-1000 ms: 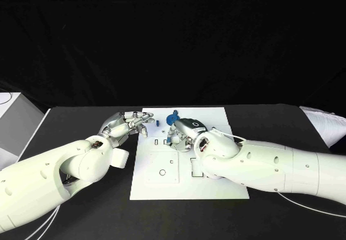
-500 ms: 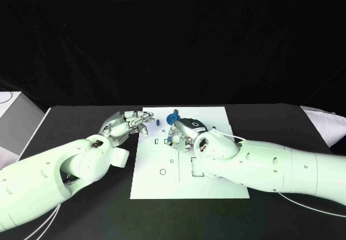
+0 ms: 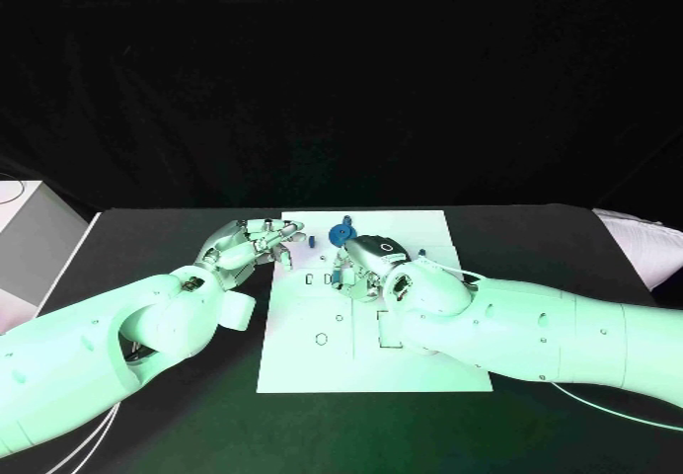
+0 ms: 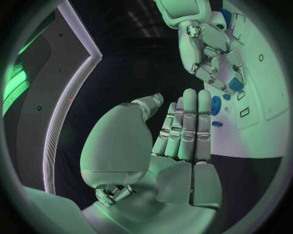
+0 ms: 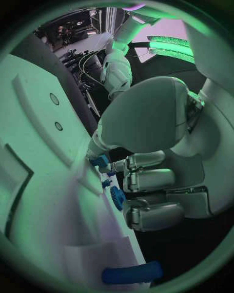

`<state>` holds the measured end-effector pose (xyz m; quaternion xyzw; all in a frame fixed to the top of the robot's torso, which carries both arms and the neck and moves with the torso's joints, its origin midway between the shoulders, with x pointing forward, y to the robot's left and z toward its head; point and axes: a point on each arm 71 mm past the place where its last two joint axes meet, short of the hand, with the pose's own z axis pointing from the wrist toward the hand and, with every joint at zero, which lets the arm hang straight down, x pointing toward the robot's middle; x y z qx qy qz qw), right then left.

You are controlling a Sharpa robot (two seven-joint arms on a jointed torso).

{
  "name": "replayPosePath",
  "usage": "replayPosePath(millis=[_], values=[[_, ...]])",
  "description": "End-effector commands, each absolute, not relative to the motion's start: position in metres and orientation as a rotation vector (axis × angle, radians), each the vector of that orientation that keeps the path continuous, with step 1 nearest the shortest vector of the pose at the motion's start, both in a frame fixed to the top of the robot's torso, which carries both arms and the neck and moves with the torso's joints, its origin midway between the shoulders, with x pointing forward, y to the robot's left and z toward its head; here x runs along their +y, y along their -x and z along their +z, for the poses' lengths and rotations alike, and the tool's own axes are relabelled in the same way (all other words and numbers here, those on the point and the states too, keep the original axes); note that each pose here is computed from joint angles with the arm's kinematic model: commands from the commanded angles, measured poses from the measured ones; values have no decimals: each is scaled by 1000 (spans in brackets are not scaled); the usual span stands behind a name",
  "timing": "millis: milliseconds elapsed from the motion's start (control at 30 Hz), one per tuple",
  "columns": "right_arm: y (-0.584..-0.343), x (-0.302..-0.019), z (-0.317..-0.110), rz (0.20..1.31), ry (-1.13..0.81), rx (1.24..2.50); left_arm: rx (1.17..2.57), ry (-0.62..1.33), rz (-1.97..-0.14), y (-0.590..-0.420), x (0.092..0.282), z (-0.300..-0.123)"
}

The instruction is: Assemble the parts on the task board

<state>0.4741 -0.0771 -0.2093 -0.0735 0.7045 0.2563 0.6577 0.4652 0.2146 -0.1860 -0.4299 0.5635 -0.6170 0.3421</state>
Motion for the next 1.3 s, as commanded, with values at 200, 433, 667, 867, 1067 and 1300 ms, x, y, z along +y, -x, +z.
replayPosePath(millis=[200, 433, 667, 867, 1067, 1300], values=[[-473, -77, -208, 582, 174, 1577, 1476, 1103, -1627, -465, 212, -185], [-474, -77, -207, 589, 160, 1560, 1478, 1103, -1627, -465, 212, -185], [-474, -78, -207, 591, 153, 1552, 1478, 1103, -1627, -465, 212, -186], [-474, -80, -207, 591, 151, 1551, 1479, 1103, -1625, -465, 212, -186], [-469, -84, -205, 619, 148, 1544, 1503, 1089, -1598, -466, 213, -188], [-456, -93, -197, 673, 135, 1544, 1567, 1064, -1500, -469, 216, -194]])
